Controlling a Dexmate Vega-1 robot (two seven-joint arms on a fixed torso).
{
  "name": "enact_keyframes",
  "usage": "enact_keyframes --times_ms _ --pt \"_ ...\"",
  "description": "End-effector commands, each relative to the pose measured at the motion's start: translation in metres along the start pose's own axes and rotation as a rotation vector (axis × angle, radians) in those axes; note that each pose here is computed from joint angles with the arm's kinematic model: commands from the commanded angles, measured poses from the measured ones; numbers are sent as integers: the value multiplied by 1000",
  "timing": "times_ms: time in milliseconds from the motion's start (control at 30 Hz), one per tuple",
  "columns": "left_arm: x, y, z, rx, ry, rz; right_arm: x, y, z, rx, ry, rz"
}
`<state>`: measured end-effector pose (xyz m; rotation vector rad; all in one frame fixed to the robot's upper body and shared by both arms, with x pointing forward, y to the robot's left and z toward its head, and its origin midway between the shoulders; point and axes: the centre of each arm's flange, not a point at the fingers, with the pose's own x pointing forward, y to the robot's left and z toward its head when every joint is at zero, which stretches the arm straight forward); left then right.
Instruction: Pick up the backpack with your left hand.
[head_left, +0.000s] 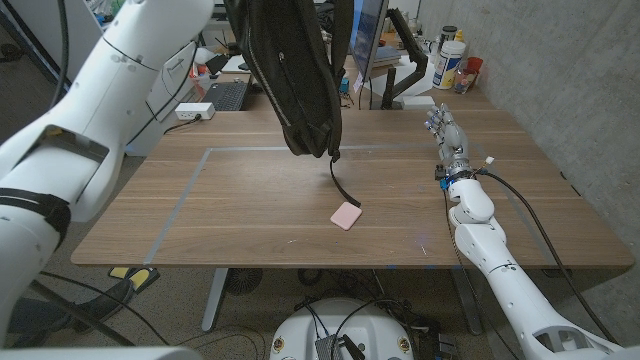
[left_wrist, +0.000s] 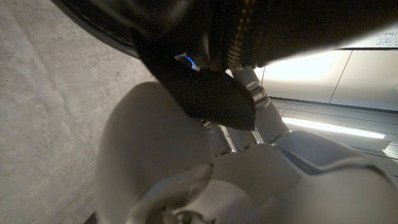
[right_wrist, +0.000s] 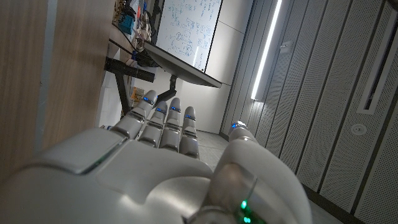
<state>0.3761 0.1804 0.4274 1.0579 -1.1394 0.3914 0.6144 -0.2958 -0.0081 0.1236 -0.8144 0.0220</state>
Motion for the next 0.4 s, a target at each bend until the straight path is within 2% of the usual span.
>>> enact_keyframes --times_ms 33,400 --pt "-2 8 2 0 -2 7 0 2 0 2 -1 1" --pt "-6 8 -4 -4 13 4 1 2 1 -6 -2 2"
